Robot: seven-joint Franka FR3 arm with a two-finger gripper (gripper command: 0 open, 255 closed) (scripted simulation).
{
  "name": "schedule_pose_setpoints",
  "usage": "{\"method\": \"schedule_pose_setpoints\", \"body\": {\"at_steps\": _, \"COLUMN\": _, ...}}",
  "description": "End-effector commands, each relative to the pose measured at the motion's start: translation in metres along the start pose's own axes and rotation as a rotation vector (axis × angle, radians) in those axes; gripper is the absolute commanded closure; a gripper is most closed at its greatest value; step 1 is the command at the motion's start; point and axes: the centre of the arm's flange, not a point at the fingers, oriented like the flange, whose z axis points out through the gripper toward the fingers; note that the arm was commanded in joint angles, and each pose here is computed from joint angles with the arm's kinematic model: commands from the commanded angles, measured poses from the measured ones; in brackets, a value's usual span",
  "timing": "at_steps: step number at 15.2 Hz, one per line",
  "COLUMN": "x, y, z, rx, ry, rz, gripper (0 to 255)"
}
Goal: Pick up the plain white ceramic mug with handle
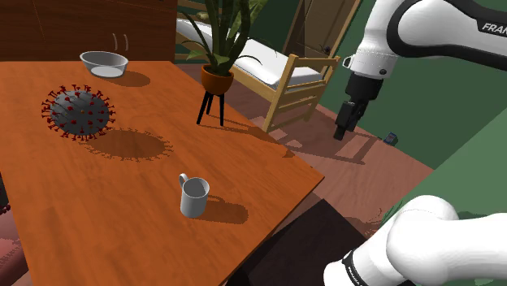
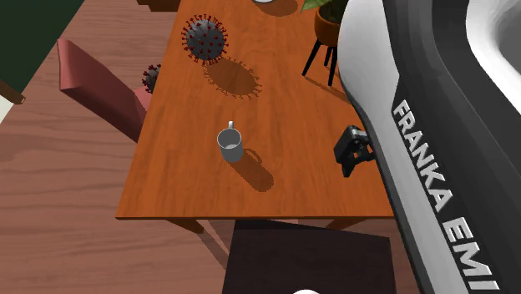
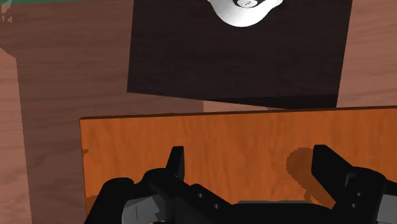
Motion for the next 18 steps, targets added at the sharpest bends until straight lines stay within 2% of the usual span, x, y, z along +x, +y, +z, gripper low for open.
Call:
{"method": "schedule_pose_setpoints", "body": {"at_steps": 1, "x": 0.0, "y": 0.0, "z": 0.0, "rx": 0.0, "ry": 0.0, "rz": 0.0, "gripper": 0}}
{"method": "schedule_pose_setpoints", "body": {"at_steps": 18, "x": 0.108, "y": -0.154, "z": 0.106, "rx": -0.003, "ry": 0.105, "rz": -0.085, "gripper": 0}}
